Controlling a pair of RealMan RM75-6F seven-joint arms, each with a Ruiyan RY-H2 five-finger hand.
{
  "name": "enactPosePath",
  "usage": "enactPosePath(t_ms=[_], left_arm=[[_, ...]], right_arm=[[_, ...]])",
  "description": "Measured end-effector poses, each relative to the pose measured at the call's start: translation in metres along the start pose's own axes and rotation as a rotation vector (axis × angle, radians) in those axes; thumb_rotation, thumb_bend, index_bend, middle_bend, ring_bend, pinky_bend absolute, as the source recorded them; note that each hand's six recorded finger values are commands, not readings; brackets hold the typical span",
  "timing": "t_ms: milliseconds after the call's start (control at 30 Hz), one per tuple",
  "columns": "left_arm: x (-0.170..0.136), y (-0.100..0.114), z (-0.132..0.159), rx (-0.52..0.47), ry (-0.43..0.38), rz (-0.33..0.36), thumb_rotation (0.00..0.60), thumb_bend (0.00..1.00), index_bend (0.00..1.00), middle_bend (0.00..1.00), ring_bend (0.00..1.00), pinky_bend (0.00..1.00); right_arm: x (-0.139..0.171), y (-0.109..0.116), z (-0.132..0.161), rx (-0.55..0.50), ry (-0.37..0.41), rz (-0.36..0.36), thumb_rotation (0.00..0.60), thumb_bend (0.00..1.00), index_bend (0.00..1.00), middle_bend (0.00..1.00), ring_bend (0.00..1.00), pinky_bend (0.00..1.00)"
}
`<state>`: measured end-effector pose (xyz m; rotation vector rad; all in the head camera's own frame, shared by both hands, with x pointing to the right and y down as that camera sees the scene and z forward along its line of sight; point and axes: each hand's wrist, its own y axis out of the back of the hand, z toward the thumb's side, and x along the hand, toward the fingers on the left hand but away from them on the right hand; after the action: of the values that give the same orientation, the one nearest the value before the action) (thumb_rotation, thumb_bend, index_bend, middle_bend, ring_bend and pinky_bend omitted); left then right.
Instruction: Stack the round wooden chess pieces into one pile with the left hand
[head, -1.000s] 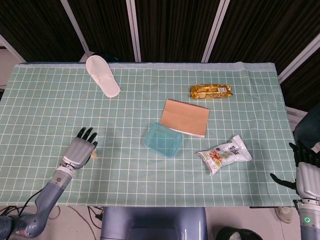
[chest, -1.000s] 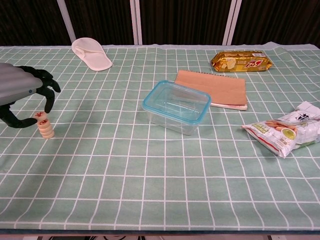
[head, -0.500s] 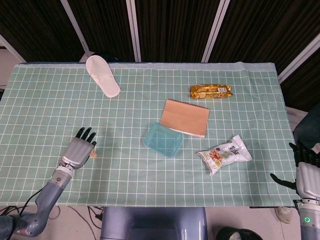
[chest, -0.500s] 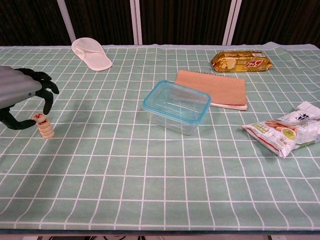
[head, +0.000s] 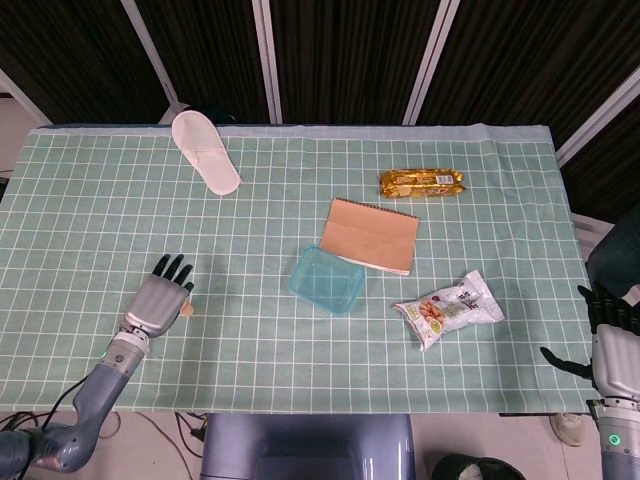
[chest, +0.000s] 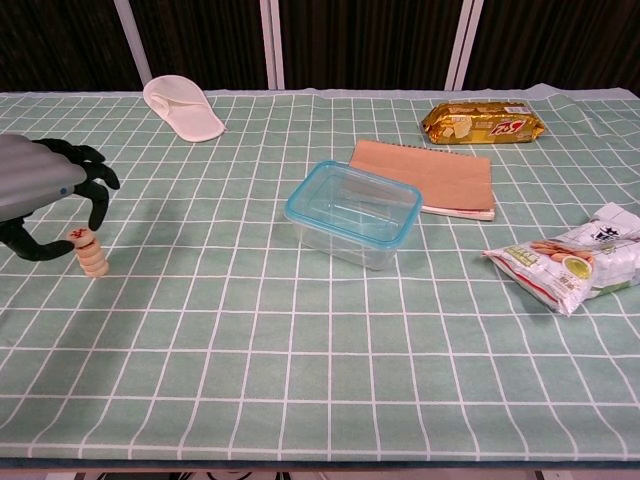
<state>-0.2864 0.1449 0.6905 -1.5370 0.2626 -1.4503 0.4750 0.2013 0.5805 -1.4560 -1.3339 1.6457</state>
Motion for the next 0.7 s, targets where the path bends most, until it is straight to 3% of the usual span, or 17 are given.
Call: enactPosePath(t_ms=[700], left_arm=[[-0.0017,0.0013,0.0041,0.018,-0.006,0.011,0.600,0.36,0.45,0.15,0.00,0.10]], right_arm=[[0.0001,0.0000,-0.0003,0.001,0.000,-0.001,0.600,0.20,0.11,0.00,0.06,0.00]])
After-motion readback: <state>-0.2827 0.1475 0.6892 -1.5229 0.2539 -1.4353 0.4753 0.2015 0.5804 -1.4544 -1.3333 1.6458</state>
